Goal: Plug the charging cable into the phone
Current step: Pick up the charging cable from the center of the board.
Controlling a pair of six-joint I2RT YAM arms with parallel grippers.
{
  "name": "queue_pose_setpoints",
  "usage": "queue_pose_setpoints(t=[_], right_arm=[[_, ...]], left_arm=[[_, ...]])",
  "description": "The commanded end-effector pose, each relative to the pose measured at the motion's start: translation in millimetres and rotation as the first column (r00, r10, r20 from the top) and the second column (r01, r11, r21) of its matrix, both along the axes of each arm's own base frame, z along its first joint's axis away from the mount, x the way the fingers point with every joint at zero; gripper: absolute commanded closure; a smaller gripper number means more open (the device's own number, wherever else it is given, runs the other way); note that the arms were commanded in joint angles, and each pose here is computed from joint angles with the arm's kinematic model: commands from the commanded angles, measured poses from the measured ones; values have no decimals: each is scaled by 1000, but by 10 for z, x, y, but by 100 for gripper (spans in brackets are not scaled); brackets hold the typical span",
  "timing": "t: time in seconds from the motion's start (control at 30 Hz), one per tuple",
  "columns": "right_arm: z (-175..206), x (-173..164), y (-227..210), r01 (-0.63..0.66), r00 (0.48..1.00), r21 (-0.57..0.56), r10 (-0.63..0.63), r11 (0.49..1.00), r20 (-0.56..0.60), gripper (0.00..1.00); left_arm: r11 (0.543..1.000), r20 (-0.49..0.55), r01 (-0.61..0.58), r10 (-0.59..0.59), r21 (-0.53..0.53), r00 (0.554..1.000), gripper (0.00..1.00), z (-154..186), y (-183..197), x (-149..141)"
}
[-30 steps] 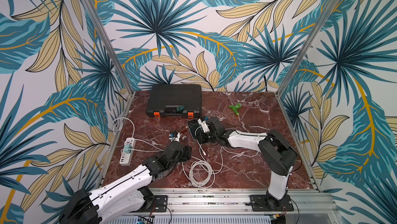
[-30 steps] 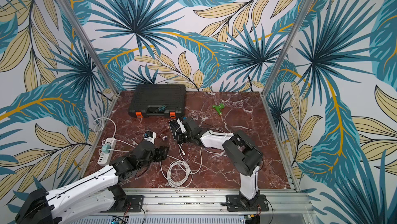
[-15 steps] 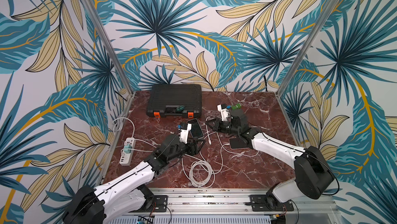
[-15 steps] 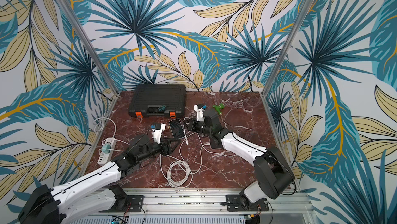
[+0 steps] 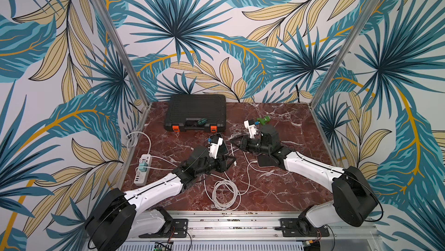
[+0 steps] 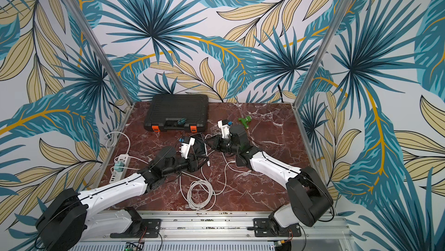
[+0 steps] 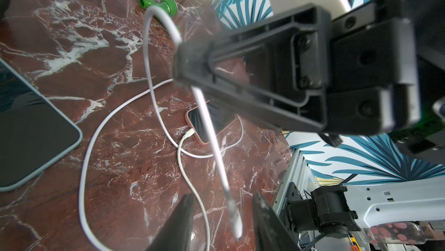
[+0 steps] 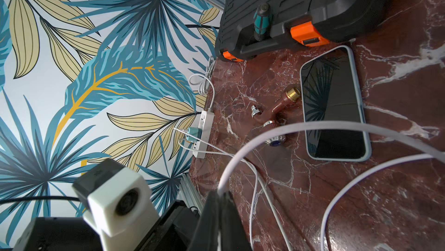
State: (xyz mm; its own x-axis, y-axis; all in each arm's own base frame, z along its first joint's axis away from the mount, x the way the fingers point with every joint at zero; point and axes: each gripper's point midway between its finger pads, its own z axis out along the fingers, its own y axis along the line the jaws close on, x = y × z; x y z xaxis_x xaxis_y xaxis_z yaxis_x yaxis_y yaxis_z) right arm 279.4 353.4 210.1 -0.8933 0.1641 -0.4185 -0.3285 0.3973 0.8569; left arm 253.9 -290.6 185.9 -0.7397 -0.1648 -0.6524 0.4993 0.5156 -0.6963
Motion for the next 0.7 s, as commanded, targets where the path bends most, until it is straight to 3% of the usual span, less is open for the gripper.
queue_pose_setpoints(t=[0.0,0.4,0.6,0.63,0.67], right_arm=[[28,-39,-9,-18,1000,18,18,1000,10,100],[92,-28,-1,-23,999,13,23,1000,34,100],[88,-22,-25,-20,998,-18,21,1000,58,100],[92,-20,-29,-23,997,-26,25,999,71,98],[125,-8,-34,-26,994,-36,30,999,103,81]], left_arm=[[999,33,16,-14,-50,999,61,219,-64,45],[998,-16,38,-39,-47,999,69,77,-138,57],[999,-25,20,-22,-47,999,86,125,-123,72],[999,-29,16,-18,-50,999,93,148,-119,76],[998,-29,13,-15,-57,999,100,196,-119,80]])
